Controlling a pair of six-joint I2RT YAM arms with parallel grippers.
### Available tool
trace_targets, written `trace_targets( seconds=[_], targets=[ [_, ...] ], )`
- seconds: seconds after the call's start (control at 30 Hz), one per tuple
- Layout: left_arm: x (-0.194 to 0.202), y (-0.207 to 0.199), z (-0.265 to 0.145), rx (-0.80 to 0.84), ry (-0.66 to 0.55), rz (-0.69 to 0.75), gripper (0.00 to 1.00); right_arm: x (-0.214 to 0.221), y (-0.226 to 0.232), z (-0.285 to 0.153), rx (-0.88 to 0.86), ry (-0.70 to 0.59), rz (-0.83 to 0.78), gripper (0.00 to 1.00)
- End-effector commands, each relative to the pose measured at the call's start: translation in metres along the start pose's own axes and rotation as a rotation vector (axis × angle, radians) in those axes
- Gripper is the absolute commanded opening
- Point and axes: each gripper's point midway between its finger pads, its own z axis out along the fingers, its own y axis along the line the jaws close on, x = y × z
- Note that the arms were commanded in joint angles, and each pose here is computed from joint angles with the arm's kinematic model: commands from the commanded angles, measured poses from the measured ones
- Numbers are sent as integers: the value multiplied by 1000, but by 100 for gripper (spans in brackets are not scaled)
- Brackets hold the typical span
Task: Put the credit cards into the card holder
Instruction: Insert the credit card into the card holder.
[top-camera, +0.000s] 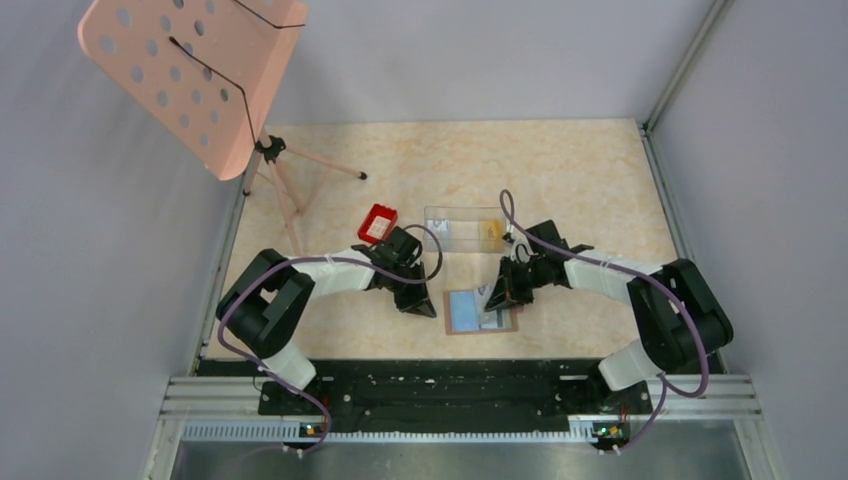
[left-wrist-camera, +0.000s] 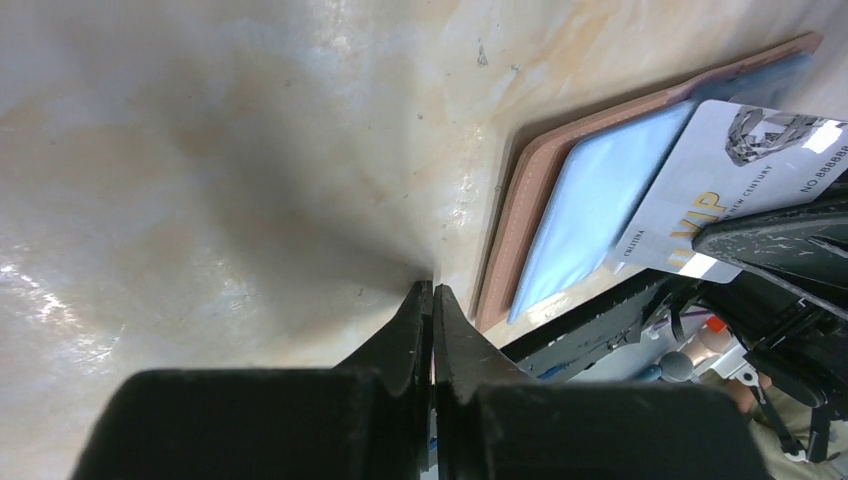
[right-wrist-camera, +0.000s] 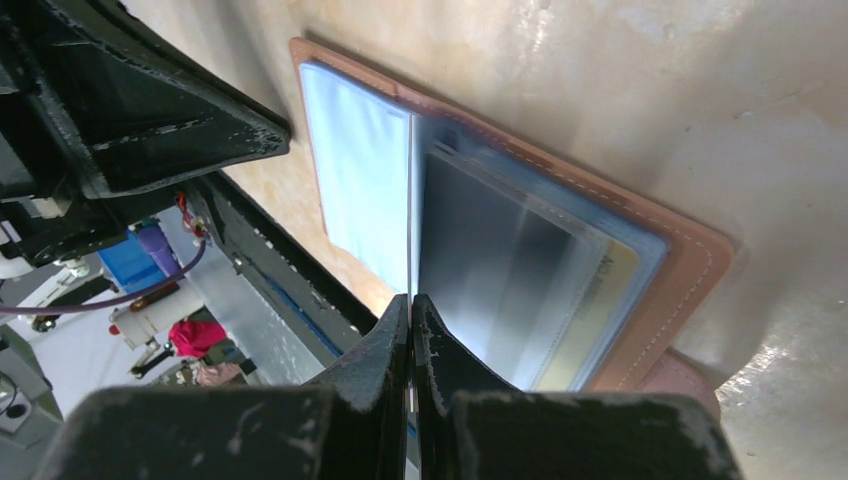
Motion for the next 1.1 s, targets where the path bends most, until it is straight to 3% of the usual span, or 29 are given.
trace_targets(
  seconds=[0.0,1.07],
  targets=[
    [-4,3,4,-53,-12,17,0,-3,-2,6,9,-21,-32,0],
    [1,4,19,-60,17,-28,0,10,-6,17,-60,-10,33,0]
  ],
)
